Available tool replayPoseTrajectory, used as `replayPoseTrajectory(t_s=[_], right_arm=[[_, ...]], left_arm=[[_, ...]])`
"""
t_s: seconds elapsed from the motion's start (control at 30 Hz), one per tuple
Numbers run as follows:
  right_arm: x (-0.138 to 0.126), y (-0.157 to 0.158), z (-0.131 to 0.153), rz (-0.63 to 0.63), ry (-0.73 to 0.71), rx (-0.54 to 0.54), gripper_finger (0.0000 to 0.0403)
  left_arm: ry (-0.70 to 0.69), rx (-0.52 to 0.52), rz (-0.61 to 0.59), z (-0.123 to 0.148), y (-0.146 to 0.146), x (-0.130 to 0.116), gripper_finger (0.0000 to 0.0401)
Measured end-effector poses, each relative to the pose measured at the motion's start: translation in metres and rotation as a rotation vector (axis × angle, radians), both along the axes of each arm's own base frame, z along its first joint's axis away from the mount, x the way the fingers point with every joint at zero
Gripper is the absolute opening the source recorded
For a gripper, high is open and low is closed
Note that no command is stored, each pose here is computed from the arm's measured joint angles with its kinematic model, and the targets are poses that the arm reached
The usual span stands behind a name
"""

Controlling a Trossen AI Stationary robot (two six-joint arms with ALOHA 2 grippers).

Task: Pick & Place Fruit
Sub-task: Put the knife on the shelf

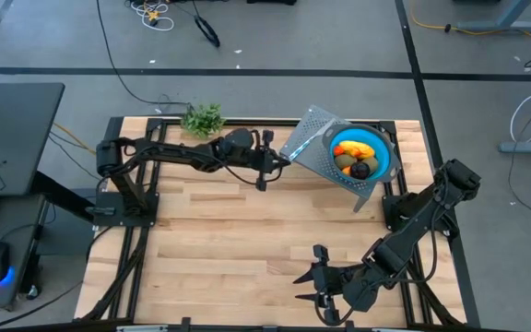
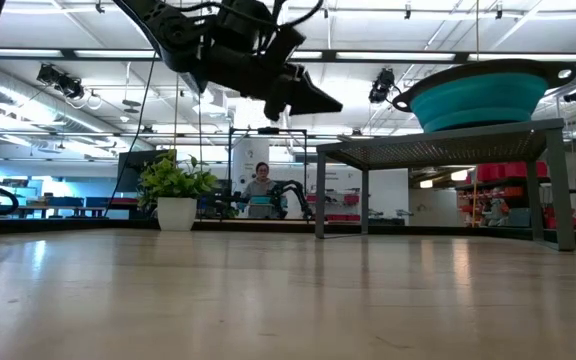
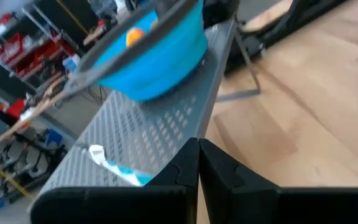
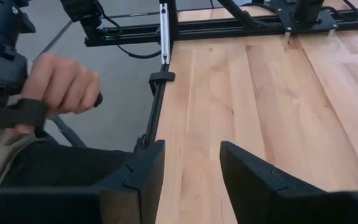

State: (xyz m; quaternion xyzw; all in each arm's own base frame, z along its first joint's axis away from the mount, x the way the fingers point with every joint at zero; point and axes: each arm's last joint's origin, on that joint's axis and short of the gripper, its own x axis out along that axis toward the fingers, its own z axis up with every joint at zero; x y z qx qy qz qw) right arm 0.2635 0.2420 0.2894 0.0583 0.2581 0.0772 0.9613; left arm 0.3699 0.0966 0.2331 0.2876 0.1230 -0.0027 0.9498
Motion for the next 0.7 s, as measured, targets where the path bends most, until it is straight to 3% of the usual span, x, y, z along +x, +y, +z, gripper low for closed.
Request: replayPoseTrajectory(t_s=[0.17,0.27,0.43,0.7], right_arm=[[0.000,0.000,0.000,-0.002,0.001,0.004,0.0165],[0.000,0.000,0.000,-0.002,0.000,0.004,0.0165],[0.001,0.000,0.001,-0.001,-0.005,0.002,0.0165],[0.001,0.000,0.001,-0.001,-0.006,0.002,0.0165]], left_arm=[[0.066,0.017,0.141,-0.008,0.015,-0.004,0.0005],[0.085,-0.024,0.193,-0.018,0.029,-0.005,0.0010],[0.040,-0.070,0.146,-0.032,0.041,0.001,0.0010],[0.010,-0.058,0.117,-0.035,0.033,0.007,0.0016]])
